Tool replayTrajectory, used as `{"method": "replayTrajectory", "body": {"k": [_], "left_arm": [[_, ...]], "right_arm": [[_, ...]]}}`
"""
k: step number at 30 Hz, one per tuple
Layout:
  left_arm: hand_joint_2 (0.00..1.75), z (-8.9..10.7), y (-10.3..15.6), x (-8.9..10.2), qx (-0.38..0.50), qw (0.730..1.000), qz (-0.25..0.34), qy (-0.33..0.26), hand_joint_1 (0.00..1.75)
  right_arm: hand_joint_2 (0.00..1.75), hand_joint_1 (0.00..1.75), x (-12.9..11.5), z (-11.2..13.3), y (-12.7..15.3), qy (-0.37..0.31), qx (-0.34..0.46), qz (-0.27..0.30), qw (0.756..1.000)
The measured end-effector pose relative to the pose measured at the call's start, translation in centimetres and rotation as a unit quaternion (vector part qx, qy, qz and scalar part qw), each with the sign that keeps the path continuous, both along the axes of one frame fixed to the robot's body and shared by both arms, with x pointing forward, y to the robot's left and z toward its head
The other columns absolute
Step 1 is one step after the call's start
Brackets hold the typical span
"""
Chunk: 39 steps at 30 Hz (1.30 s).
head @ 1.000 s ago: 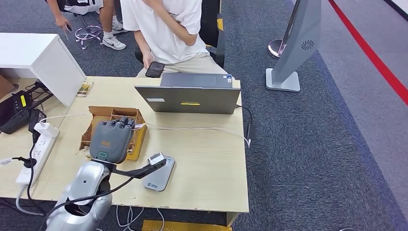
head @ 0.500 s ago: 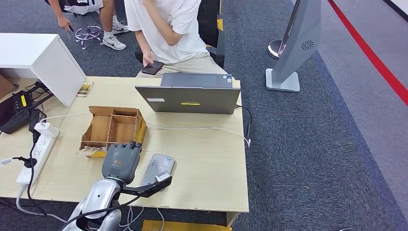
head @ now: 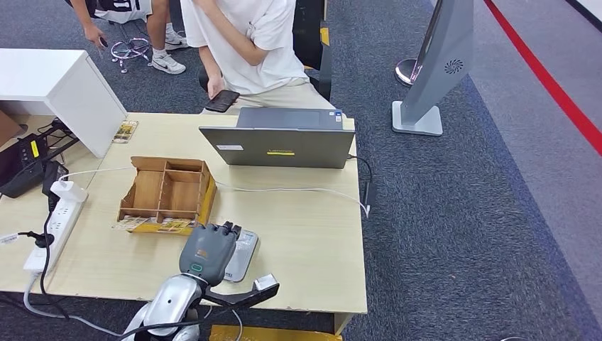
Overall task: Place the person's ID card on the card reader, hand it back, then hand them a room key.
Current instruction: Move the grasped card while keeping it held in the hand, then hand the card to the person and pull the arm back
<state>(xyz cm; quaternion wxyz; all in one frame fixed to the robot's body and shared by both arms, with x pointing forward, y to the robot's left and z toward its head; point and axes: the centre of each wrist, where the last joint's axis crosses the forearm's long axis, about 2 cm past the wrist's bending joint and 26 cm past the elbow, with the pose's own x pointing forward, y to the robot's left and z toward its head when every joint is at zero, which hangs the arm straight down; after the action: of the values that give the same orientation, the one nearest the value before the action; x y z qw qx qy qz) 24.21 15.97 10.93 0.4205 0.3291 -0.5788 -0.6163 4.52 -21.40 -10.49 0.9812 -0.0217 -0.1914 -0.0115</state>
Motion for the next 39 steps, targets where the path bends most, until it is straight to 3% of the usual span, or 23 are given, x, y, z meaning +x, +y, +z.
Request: {"method": "replayTrajectory", "body": {"k": [14, 20, 25, 29, 35, 39], "left_arm": [[1.75, -2.2, -0.2, -1.7, 0.045, 0.996, 0.043, 0.070, 1.75], [1.75, -1.5, -0.1, -1.2, 0.027, 0.998, 0.047, 0.037, 1.75], [1.75, 2.7, 0.9, 2.1, -0.016, 0.997, 0.051, -0.058, 1.75], [1.75, 7.5, 2.5, 5.5, -0.034, 0.986, 0.071, -0.146, 1.75], [1.75, 15.5, 7.7, 11.3, -0.040, 0.957, 0.119, -0.263, 1.75], [1.75, 18.3, 11.5, 13.8, -0.025, 0.940, 0.151, -0.305, 1.75]], "right_arm": [[1.75, 0.00, 0.1, 0.0, 0.0, 0.012, -0.002, 0.014, 1.000], [1.75, 0.00, 0.1, 0.0, 0.0, 0.012, -0.002, 0.012, 1.000], [1.75, 0.00, 0.1, 0.0, 0.0, 0.013, -0.001, 0.007, 1.000], [1.75, 0.00, 0.2, 0.0, 0.0, 0.015, -0.001, 0.009, 1.000], [1.75, 0.00, 0.1, 0.0, 0.1, 0.017, -0.001, 0.017, 1.000], [1.75, 0.00, -0.4, -0.1, -0.3, 0.002, -0.009, 0.033, 0.999]]}}
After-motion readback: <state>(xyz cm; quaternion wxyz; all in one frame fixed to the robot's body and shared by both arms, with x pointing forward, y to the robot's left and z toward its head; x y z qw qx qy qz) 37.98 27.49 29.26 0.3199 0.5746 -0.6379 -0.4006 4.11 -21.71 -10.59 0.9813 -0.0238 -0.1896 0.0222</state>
